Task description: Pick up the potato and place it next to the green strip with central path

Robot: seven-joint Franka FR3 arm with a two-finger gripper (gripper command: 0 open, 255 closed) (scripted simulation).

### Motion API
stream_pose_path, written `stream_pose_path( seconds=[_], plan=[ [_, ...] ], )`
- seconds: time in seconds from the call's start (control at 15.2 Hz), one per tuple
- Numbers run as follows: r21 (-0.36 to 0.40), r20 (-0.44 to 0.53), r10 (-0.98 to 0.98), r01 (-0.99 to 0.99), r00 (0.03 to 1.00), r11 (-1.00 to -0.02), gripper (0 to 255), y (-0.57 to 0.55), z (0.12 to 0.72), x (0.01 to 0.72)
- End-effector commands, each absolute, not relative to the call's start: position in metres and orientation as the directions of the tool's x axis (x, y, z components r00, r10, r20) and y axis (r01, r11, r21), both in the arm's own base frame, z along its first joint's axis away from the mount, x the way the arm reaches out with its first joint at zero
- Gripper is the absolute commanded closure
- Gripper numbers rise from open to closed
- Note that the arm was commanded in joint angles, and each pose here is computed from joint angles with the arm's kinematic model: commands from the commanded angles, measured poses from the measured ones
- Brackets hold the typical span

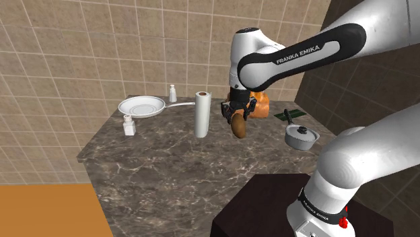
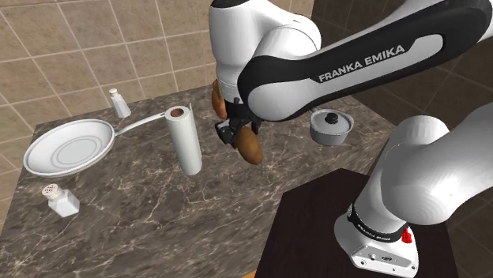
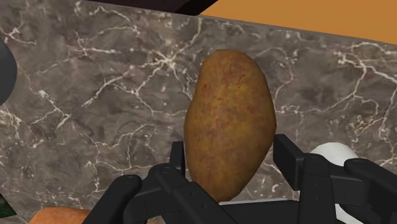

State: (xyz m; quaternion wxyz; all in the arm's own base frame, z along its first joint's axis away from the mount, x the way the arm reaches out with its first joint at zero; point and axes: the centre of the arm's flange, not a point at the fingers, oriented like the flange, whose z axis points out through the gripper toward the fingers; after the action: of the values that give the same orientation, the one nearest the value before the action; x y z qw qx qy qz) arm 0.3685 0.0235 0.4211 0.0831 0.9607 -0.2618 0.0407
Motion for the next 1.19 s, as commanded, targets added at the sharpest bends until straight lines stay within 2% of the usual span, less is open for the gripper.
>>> stream_pose_path(
  seconds=[0.0, 0.59, 1.12],
  plan=[
    [0.139, 0.121, -0.496, -0.510, 0.860, -0.849, 255, 0.023, 0.432, 0.367],
    [0.139, 0.121, -0.496, -0.510, 0.860, -0.849, 255, 0.023, 0.476, 0.367],
    [0.139, 0.121, -0.496, -0.510, 0.860, -0.849, 255, -0.082, 0.476, 0.377]
  ],
)
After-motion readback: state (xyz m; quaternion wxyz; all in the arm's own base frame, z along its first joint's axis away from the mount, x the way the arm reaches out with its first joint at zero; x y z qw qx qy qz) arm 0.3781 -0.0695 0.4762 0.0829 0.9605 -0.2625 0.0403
